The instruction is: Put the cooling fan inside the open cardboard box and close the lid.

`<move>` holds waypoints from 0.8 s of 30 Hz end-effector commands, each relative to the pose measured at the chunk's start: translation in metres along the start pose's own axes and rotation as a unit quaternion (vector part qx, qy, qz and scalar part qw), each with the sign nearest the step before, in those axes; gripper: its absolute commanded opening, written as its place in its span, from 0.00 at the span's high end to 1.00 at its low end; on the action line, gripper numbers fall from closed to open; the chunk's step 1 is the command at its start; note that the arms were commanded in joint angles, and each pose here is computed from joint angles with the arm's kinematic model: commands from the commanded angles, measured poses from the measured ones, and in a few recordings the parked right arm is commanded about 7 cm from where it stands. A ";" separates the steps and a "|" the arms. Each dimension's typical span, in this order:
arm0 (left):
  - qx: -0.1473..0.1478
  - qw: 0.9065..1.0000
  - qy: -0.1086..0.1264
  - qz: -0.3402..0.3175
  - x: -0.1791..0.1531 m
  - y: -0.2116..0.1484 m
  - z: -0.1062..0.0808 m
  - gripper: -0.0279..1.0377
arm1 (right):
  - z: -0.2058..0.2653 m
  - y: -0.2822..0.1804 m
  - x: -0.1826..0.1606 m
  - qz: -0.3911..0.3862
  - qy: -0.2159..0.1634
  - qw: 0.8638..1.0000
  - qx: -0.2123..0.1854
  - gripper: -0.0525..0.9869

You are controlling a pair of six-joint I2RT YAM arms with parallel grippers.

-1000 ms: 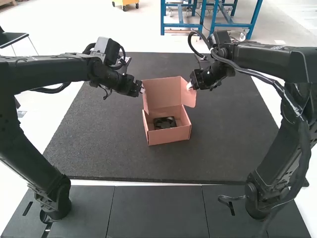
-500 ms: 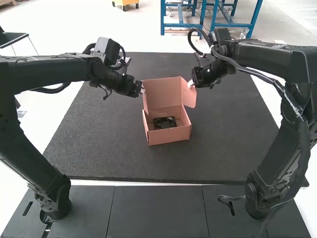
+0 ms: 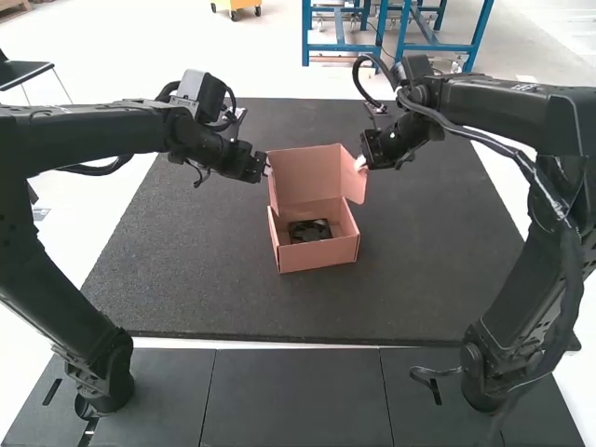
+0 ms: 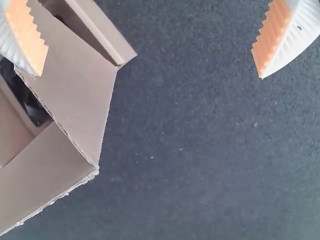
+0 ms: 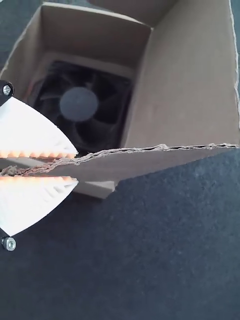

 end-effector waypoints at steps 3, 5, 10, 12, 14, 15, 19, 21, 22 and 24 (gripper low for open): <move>-0.011 1.000 -0.001 -0.001 0.001 0.000 -0.007 0.07 | -0.002 -0.011 0.018 -0.025 -0.006 1.000 0.001 0.87; -0.011 1.000 -0.001 -0.002 0.002 -0.001 -0.007 0.07 | -0.001 -0.012 0.018 -0.024 -0.007 1.000 0.003 0.88; -0.011 1.000 0.000 -0.002 0.002 -0.001 -0.007 0.07 | 0.004 -0.012 0.019 -0.025 -0.005 1.000 0.015 0.92; -0.011 1.000 0.000 0.000 0.001 -0.001 -0.007 0.07 | 0.004 -0.012 0.018 -0.023 -0.003 1.000 0.017 0.92; -0.010 1.000 0.001 0.003 0.000 0.000 -0.006 0.07 | 0.006 -0.011 0.016 -0.019 -0.002 1.000 0.022 0.93; -0.010 1.000 0.000 0.004 -0.001 -0.001 -0.006 0.07 | 0.007 -0.011 0.017 -0.020 -0.001 0.999 0.025 0.94; -0.009 1.000 0.002 0.008 -0.003 -0.002 -0.006 0.07 | 0.009 -0.010 0.014 -0.016 0.005 0.999 0.031 0.95; -0.008 1.000 0.003 0.010 -0.004 -0.003 -0.005 0.07 | 0.010 -0.009 0.013 -0.014 0.006 0.999 0.034 0.95; -0.008 1.000 0.003 0.011 -0.004 -0.002 -0.005 0.07 | 0.012 -0.008 0.013 -0.012 0.006 0.999 0.035 0.95; -0.008 1.000 0.003 0.012 -0.005 -0.002 -0.005 0.07 | 0.014 -0.005 0.011 -0.005 0.007 0.999 0.039 0.95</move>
Point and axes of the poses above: each hand's point on the last joint's axis, 136 mm out from that joint toward the fingers, its own y axis out along the fingers, its own z axis along the line the jaws close on, x = y × z, the point moved 1 cm from there along -y, back along the fingers, and after that the axes turned 13 degrees about -y, right-handed, at the moved point
